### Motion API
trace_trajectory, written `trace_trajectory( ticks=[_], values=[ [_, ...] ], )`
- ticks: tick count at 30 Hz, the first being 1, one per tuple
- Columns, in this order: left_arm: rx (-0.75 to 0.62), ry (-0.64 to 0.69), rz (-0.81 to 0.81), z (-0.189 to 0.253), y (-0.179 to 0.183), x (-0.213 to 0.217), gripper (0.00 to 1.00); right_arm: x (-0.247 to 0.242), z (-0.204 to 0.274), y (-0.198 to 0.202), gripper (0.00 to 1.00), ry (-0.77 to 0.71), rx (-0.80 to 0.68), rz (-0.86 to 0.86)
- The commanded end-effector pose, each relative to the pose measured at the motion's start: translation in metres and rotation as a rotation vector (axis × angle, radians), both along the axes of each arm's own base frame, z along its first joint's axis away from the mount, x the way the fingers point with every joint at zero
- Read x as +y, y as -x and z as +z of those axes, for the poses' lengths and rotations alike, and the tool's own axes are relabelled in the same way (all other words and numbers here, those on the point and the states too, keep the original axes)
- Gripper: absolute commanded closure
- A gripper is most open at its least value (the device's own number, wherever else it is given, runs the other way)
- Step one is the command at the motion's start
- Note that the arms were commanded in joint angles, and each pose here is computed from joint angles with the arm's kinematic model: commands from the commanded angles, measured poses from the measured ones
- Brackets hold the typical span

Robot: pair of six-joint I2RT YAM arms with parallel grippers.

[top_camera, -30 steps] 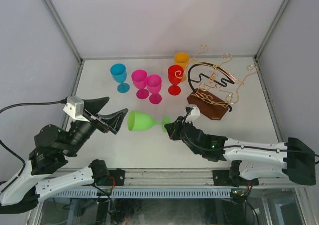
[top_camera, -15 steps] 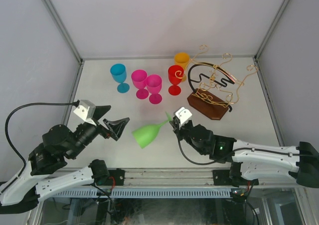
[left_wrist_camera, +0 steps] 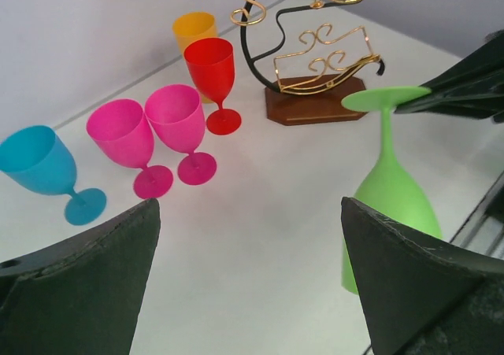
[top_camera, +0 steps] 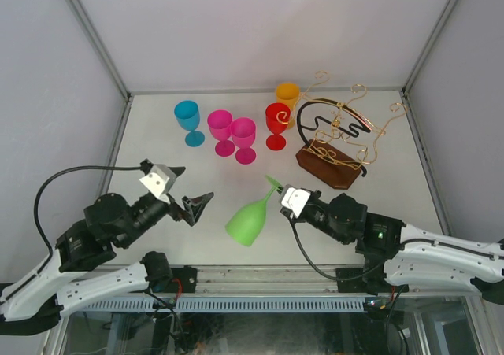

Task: Place the wine glass upside down on the wine glass rack
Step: Turn the wine glass upside down at the wine rack.

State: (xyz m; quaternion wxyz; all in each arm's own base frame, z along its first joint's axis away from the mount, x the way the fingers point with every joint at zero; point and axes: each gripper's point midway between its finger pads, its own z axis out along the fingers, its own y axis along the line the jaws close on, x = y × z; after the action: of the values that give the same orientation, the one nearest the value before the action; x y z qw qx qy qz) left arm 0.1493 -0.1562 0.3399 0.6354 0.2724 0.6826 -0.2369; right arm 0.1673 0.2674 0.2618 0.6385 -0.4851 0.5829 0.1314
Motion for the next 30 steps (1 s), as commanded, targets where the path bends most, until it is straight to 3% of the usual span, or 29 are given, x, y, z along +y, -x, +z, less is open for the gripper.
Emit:
trace_trajectory(
  ticks=[1, 5, 10, 17, 25, 30],
  values=[
    [-0.125, -0.169, -0.053, -0.006, -0.011, -0.016, 0.02, -0.001, 0.034, 0.010, 1.00, 0.049, -0.168, 0.109],
    [-0.204, -0.240, -0.156, -0.011, -0.010, -0.038, 0.05, 0.000, 0.041, 0.021, 1.00, 0.079, -0.227, 0.195],
    [-0.305, -0.186, -0.292, 0.000, 0.003, -0.065, 0.06, -0.003, 0.046, 0.028, 1.00, 0.137, -0.299, 0.244],
    [-0.201, -0.037, -0.395, 0.005, 0.011, -0.107, 0.12, -0.010, 0.067, 0.013, 1.00, 0.177, -0.442, 0.155],
    [-0.082, 0.192, -0.334, 0.000, -0.002, -0.131, 0.14, -0.011, 0.095, 0.005, 1.00, 0.121, -0.521, 0.082],
    [-0.043, 0.206, -0.361, -0.005, -0.005, -0.151, 0.20, -0.006, 0.098, 0.008, 1.00, 0.102, -0.517, 0.097]
  ],
)
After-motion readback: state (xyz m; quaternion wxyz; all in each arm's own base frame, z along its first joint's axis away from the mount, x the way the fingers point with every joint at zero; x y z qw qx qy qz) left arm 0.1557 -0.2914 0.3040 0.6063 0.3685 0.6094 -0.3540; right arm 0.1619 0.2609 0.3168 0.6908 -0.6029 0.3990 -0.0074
